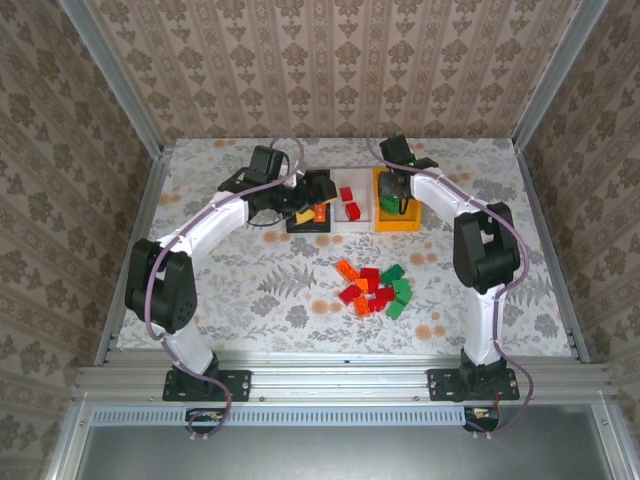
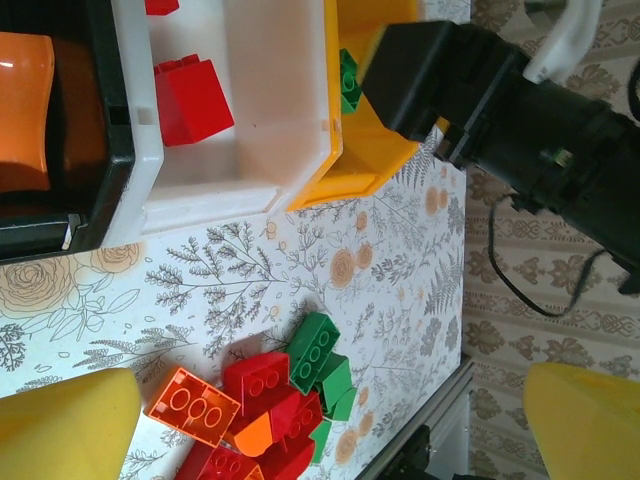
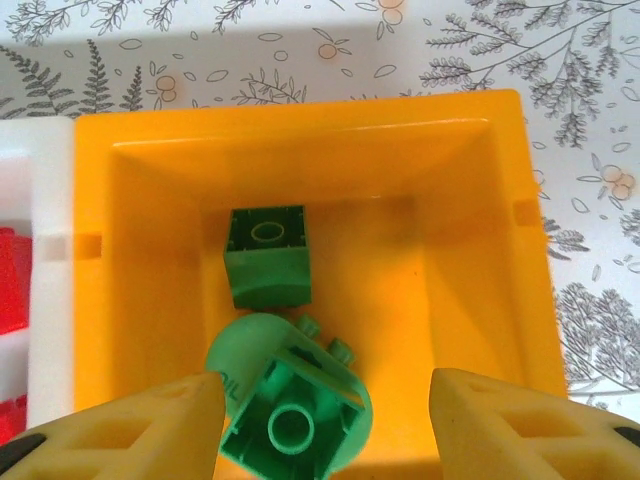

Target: Sort the legos into containers by color

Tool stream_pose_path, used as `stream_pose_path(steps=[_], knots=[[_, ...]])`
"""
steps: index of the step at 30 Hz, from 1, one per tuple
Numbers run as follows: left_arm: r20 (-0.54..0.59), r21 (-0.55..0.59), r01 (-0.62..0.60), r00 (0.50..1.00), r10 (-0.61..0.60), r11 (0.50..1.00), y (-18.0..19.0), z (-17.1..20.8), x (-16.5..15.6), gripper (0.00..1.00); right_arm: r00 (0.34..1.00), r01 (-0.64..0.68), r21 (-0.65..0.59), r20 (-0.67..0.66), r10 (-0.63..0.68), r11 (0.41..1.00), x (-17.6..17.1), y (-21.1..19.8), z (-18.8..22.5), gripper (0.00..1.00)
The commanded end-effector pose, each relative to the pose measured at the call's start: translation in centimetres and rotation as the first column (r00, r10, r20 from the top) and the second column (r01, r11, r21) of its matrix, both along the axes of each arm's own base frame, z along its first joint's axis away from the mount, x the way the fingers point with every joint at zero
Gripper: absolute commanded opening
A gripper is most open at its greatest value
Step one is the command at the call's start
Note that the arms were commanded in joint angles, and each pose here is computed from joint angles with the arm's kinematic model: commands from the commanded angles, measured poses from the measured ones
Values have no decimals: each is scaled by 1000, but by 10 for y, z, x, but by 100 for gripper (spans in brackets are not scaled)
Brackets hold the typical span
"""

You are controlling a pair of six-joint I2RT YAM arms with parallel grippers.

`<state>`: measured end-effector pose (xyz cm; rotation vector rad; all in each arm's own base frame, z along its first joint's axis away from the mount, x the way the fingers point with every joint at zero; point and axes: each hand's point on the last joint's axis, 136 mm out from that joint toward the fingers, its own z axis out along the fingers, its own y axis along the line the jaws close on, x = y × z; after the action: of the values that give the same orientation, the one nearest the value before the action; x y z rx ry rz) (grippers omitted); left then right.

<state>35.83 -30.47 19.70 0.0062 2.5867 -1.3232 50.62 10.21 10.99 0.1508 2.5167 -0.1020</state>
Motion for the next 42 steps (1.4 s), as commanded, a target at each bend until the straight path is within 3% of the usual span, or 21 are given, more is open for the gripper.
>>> stream_pose_path(steps=[1, 4, 10, 21, 26, 34, 42], knots=[[-9, -25, 14, 1000, -15, 1000, -5, 4, -3, 100, 994, -7, 34, 109, 3, 999, -26, -2, 58, 57], [-16, -26, 16, 1000, -16, 1000, -6, 4, -6, 100, 995, -34, 56, 97, 28, 998, -71, 6, 51, 57], [-41, -5, 37, 998, -37, 999, -16, -5, -17, 100, 990, -124, 65, -56, 128, 990, -157, 28, -6, 64], [-92, -8, 100, 991, -101, 995, -37, -19, -35, 99, 963, -73, 160, -244, 111, 984, -236, 19, -56, 65], [-93, -12, 106, 990, -107, 994, -40, -20, -36, 99, 952, -127, 218, -246, 181, 968, -249, 29, -57, 66], [-94, -13, 111, 989, -112, 994, -41, -20, -37, 98, 941, -132, 169, -287, 177, 977, -245, 25, -74, 65], [-88, -13, 112, 990, -113, 994, -40, -18, -37, 98, 953, -97, 122, -274, 127, 988, -241, 15, -79, 50]])
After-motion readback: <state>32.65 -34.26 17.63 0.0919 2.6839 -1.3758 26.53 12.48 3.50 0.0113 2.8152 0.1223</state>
